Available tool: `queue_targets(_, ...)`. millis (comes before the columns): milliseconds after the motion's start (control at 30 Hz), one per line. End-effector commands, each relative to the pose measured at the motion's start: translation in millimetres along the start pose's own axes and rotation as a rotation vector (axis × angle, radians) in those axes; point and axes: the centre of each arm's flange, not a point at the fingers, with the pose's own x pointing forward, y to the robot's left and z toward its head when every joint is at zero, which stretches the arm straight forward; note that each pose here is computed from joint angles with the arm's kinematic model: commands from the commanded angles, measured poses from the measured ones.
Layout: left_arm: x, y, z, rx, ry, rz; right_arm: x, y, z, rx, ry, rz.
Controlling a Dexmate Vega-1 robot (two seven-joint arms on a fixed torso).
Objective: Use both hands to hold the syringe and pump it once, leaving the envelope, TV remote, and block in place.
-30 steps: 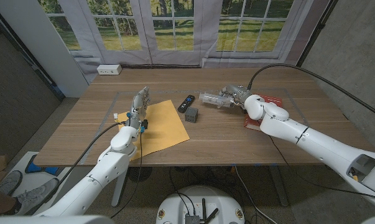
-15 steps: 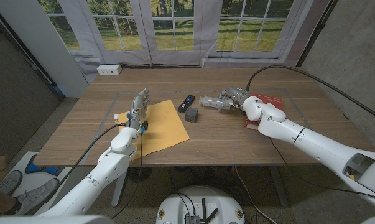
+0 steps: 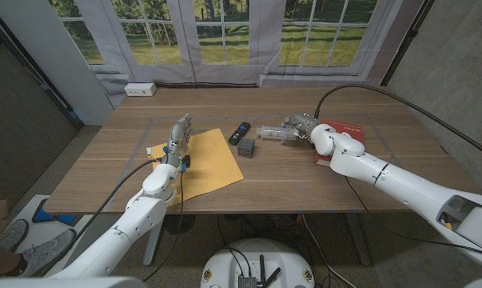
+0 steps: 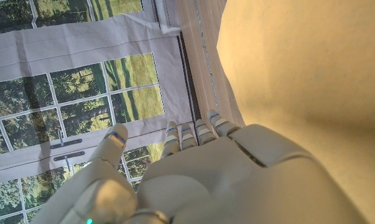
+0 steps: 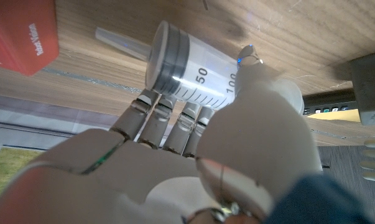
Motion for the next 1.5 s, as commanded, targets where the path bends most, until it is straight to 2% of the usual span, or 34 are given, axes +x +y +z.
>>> queue_targets(33,0.6,4.2,0.6,0.002,0.002,0.007,0.3,0.0,1.3,-0.010,0.001,0.029)
queue_targets(300,1.5,4.7,0.1,-0.001,0.002,0.006,-2.3,-3.2,2.7,-0.022,-0.006,0.045)
queue_targets(667,0.8,3.9,-1.0,-0.006,0.001,0.006,-4.5,-9.1,2.6,-0.043,-0.026,0.104)
queue_targets(1133,1.3,3.3,0.0,-0.004,0.003,0.000,-4.9,-20.7,-1.2,-0.061,-0.055,0.256)
queue_targets(1500,4.2,4.1,0.8,0.000,-0.002,-0.005,-5.0,-26.8,-2.9,-0.067,-0.053,0.323)
